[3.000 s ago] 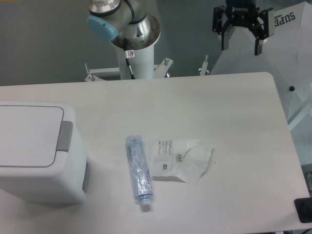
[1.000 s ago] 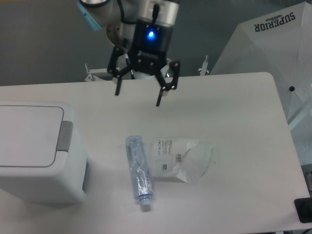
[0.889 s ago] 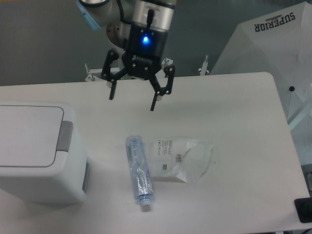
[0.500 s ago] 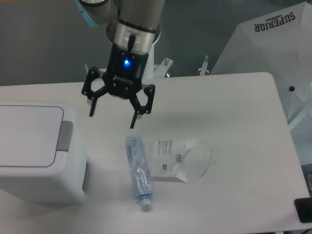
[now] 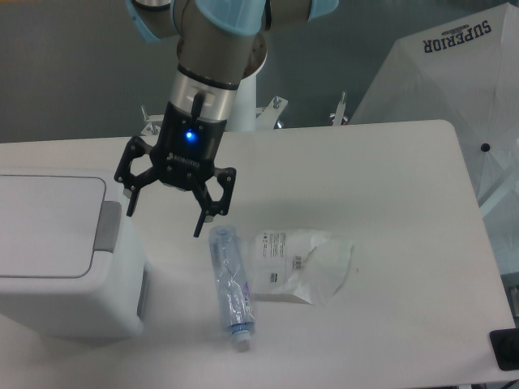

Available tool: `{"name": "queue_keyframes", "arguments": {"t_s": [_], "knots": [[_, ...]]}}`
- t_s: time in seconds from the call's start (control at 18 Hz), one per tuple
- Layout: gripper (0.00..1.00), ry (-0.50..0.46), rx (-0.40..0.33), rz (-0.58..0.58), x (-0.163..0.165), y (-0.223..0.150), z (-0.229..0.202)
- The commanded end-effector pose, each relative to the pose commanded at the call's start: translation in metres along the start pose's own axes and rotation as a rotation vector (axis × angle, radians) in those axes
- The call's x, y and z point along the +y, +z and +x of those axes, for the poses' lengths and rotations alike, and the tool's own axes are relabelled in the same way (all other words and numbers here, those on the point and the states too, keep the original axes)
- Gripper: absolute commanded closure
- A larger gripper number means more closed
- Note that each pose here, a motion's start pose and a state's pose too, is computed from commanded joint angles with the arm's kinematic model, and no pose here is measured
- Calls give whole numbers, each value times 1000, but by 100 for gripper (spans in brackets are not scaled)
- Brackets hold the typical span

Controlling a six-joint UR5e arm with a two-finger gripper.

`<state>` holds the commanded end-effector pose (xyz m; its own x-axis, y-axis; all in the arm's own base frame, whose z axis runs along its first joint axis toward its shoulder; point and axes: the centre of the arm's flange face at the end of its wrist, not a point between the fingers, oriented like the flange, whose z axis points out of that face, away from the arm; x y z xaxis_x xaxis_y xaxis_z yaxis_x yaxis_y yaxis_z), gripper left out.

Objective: Open the trash can
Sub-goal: 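Lower the open gripper toward the lid edge of the white trash can, then press the gripper fingers against the lid edge to flip it open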

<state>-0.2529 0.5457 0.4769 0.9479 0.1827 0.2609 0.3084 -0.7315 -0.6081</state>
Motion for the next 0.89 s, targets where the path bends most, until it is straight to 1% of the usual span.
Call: {"name": "queue_keyframes", "arguments": {"t_s": [0.39,0.89], "knots": [[0,7,11,-15,2,12,4],[0,10,16,-21,4,16,7]]}}
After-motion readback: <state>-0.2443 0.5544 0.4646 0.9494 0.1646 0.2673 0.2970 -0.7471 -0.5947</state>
